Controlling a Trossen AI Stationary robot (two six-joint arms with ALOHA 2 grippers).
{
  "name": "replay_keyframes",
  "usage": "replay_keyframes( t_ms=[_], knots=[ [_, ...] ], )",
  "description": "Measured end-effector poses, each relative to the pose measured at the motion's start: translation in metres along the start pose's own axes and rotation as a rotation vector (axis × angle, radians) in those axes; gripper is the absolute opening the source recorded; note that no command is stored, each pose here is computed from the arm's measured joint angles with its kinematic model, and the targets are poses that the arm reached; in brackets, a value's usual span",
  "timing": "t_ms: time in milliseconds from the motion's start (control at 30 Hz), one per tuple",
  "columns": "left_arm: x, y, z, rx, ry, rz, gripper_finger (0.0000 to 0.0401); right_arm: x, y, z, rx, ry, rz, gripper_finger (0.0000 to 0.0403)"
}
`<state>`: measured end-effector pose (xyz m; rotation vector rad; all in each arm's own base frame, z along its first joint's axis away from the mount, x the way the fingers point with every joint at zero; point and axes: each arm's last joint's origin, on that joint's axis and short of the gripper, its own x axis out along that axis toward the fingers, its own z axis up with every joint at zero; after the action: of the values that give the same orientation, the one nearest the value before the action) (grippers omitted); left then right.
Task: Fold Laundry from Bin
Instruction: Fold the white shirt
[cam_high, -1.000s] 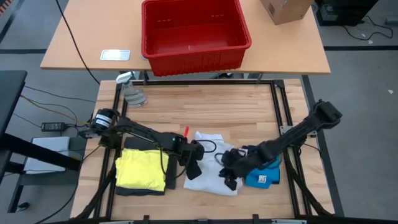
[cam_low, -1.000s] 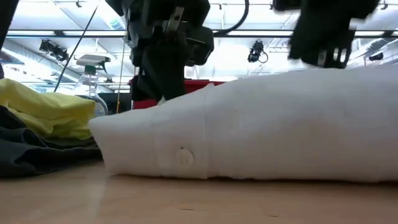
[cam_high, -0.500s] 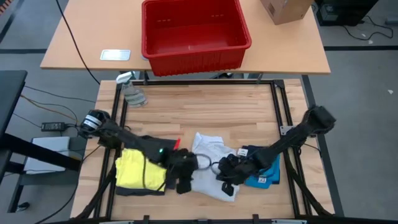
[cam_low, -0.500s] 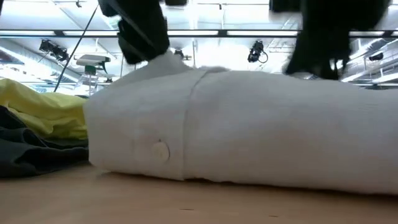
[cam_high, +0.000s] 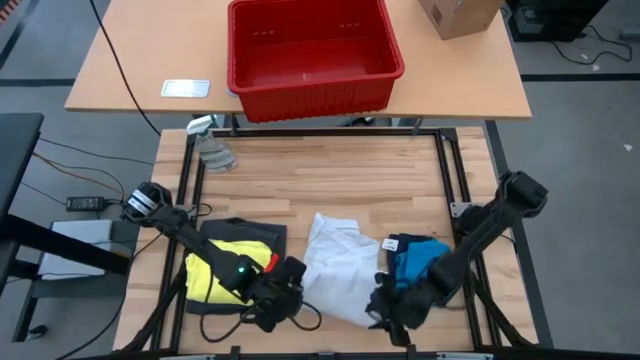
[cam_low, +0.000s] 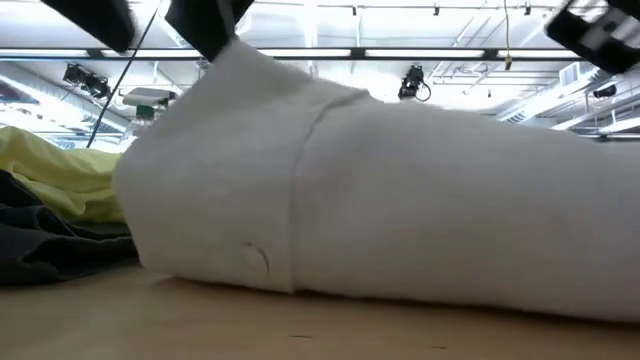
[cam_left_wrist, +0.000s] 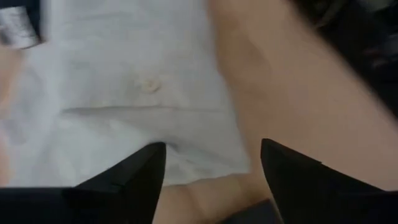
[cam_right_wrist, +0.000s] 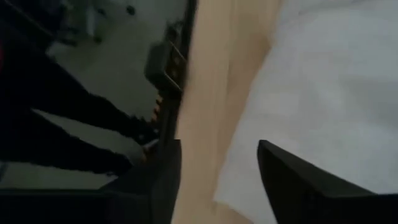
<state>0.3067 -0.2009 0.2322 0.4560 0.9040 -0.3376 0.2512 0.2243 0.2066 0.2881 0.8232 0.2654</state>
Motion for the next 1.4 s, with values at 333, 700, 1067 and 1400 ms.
replay_keyframes(
  t_ms=[333,700,1067,1400],
  knots=[
    [-0.027,0.015,-0.014,-0.179,0.109,0.151,0.0286,0.045,0.021,-0.018,-0.093,0.057,-0.163,0.0242],
    [0.006,-0.019,0.011,0.07,-0.18,0.083,0.0286,0.071,0.002,-0.037,-0.071,0.172,-0.381,0.0232],
    [0.084,-0.024,-0.017,-0.039,0.034,0.09,0.0269,0.079,-0.013,-0.033,-0.011,0.265,-0.335,0.0142],
    [0.074,0.005,-0.01,-0.33,-0.004,-0.148,0.0017,0.057,-0.013,-0.008,0.052,0.375,-0.071,0.0014]
  ],
)
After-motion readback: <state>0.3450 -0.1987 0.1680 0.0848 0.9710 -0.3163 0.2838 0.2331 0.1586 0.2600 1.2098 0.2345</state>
